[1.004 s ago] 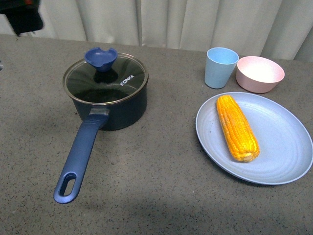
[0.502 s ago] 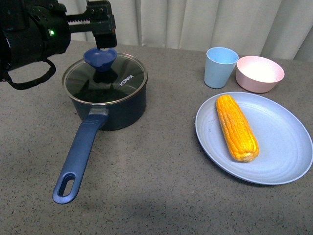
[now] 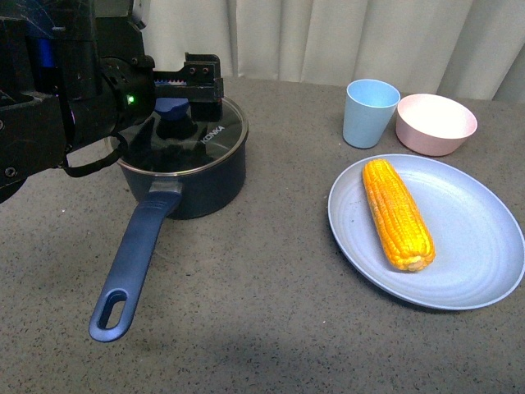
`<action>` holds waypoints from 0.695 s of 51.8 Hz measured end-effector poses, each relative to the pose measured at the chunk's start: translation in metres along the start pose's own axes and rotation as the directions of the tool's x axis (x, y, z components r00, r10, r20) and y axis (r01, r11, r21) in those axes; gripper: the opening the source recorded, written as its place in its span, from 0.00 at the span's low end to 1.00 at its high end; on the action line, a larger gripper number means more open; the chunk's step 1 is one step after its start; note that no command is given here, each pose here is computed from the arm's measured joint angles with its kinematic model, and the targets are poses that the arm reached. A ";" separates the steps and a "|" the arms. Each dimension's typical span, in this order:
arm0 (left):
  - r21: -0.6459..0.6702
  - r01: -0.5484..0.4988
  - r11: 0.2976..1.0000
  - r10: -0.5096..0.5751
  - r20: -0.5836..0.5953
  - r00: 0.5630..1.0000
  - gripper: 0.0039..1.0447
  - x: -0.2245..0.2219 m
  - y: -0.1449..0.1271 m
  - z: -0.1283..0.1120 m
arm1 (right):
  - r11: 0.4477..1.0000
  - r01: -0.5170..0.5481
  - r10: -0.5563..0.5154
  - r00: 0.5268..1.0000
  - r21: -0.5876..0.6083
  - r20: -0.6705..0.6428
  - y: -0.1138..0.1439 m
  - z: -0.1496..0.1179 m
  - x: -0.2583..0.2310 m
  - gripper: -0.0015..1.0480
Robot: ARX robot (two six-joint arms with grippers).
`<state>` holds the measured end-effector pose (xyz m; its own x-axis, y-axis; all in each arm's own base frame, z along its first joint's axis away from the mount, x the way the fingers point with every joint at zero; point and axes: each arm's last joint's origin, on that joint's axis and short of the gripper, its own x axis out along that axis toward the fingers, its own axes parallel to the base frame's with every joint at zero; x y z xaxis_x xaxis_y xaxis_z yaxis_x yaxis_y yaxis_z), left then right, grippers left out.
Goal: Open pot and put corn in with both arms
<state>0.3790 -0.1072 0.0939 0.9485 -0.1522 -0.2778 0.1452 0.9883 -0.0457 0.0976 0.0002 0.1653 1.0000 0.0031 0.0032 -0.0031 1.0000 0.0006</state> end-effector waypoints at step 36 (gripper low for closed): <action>0.013 0.000 1.000 0.000 -0.035 0.999 0.78 0.004 -0.002 -0.008 | 1.000 0.000 0.000 1.000 0.000 0.000 0.000 0.000 0.000 0.91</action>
<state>0.3799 -0.1100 0.0854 0.9381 -0.1519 -0.3113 0.1491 0.9883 -0.0332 0.0976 0.0002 0.1654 1.0000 0.0027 0.0036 -0.0027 1.0000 0.0006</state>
